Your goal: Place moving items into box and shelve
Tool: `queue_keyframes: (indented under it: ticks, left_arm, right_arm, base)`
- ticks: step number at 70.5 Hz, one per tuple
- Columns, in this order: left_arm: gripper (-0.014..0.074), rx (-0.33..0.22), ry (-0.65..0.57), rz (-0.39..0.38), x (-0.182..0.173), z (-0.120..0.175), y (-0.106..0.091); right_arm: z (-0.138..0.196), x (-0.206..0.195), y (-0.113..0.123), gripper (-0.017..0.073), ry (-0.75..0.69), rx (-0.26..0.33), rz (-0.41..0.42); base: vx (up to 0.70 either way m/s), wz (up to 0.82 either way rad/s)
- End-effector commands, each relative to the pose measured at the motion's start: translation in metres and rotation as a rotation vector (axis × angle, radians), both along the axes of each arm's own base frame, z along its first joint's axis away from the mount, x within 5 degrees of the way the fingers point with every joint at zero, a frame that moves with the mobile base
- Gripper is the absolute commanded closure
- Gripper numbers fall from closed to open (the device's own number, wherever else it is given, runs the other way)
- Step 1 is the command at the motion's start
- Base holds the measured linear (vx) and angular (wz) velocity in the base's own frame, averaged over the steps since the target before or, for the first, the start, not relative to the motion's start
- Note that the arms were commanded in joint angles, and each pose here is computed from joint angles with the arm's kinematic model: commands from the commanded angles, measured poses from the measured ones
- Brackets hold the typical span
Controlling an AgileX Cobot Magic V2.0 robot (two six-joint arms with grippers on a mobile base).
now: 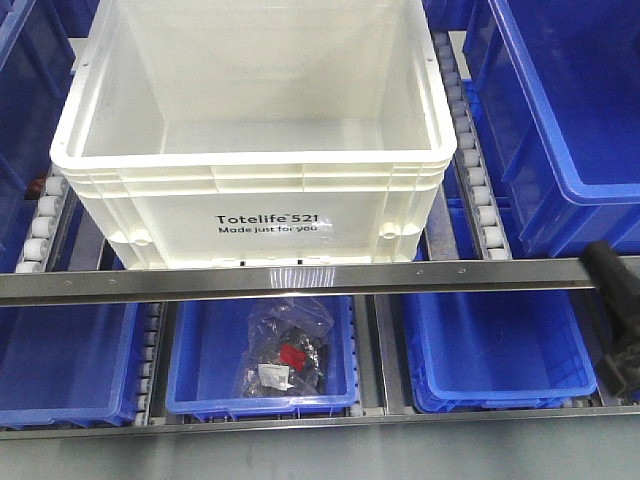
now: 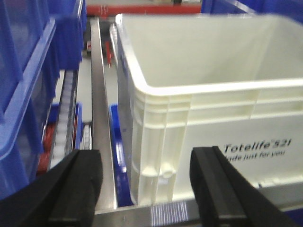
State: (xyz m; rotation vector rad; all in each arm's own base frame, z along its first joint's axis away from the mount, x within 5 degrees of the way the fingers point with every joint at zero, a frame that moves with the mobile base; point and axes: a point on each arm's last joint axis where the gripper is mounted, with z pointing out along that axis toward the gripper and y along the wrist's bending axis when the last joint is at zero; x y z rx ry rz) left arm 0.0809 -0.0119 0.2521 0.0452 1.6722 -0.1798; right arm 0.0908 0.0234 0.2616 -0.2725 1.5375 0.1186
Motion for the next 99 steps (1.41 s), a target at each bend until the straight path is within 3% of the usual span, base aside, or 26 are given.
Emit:
queue_keyframes:
  ticks: [1,17,23,30,36,38,66,92,99]
  left_arm:
    - [0.0076,-0.03,-0.143,-0.011,0.001,0.017,-0.001]
    - [0.0076,-0.034,-0.134,-0.01,0.001,0.016,-0.001]
    - [0.012,-0.034,-0.134,-0.01,0.001,0.016,-0.001]
    - [0.0318,-0.034,-0.134,-0.01,0.001,0.016,-0.001]
    - [0.0584,-0.034,-0.134,-0.01,0.001,0.016,-0.001]
    - [0.0624,-0.031,-0.134,-0.01,0.001,0.016,-0.001]
    - [0.0621,-0.017,-0.026,-0.005,0.001,0.006,-0.001]
    - [0.0621,-0.017,-0.025,-0.005,0.001,0.006,-0.001]
    - [0.0621,0.008,-0.046,-0.006,-0.003,0.004,0.0]
  right_arm:
    - [0.018,0.003,-0.003,0.0023,-0.122,0.02,-0.043]
    - [0.015,0.005,-0.002,0.0029,-0.098,0.014,-0.038]
    - [0.015,0.005,-0.002,0.0106,-0.099,0.014,-0.038]
    - [0.015,0.005,-0.002,0.0335,-0.099,0.014,-0.038]
    - [0.015,0.005,-0.002,0.058,-0.099,0.014,-0.038]
    - [0.015,0.005,-0.002,0.058,-0.099,0.015,-0.038]
    - [0.014,0.005,-0.002,0.0574,-0.086,0.012,-0.034]
    - [0.014,0.005,-0.002,0.0574,-0.086,0.012,-0.034]
    - [0.014,0.005,-0.002,0.0574,-0.086,0.012,-0.034]
  base:
    - [0.0,0.0]
    - [0.0,0.0]
    - [0.0,0.0]
    - [0.0,0.0]
    - [0.0,0.0]
    - [0.0,0.0]
    - [0.0,0.0]
    - [0.0,0.0]
    - [0.0,0.0]
